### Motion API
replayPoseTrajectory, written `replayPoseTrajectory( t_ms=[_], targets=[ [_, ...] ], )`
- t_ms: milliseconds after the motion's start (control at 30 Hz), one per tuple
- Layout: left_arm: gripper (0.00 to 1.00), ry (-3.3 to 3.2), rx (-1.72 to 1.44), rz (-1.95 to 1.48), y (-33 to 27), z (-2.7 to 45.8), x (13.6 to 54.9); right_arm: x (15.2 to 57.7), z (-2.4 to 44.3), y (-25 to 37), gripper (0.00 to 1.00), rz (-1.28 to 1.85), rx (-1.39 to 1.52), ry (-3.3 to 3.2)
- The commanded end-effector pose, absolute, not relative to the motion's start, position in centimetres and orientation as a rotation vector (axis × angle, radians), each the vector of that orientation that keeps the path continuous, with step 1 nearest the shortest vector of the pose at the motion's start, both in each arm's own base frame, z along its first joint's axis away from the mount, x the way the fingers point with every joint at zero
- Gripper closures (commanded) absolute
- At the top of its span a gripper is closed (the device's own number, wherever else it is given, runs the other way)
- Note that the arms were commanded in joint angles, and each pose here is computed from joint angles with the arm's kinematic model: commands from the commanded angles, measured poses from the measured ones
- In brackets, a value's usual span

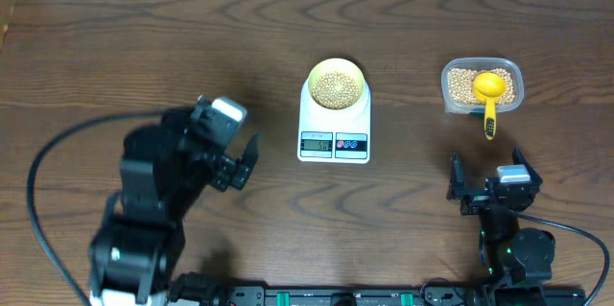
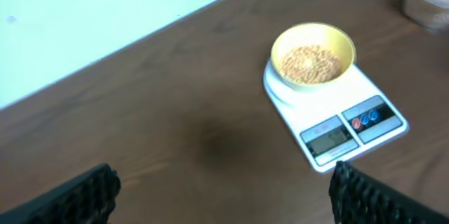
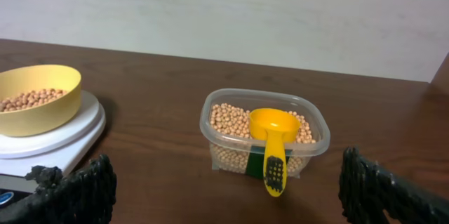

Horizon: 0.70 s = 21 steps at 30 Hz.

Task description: Scoop item into bowl and weigh 50g on scale

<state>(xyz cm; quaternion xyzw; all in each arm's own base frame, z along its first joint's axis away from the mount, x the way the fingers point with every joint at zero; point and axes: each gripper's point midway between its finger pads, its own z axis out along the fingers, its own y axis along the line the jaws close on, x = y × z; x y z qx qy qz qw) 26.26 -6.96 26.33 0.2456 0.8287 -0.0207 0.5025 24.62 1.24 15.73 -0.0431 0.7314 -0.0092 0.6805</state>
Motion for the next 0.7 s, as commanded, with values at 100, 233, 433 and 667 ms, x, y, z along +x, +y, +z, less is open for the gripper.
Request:
replayPoseTrajectory(
  t_ms=[100, 233, 433, 667],
  targets=[
    [0.03, 1.875, 0.436, -0.032, -5.6, 24.1, 24.5, 24.6, 15.7, 1.4, 0.01, -0.024, -0.113, 1.639],
    [0.03, 1.779, 0.354, -0.030, -4.9, 22.9, 23.9, 24.6, 15.7, 1.4, 0.01, -0.024, -0.113, 1.639],
    [0.03, 1.687, 0.300, -0.025, -4.4, 21.4, 23.2, 24.6, 15.7, 1.4, 0.01, -0.024, -0.112, 1.639],
    [0.03, 1.642, 0.265, 0.002, -3.6, 20.3, 22.7, 24.6, 15.7, 1.4, 0.01, -0.024, -0.113, 1.639]
  ],
)
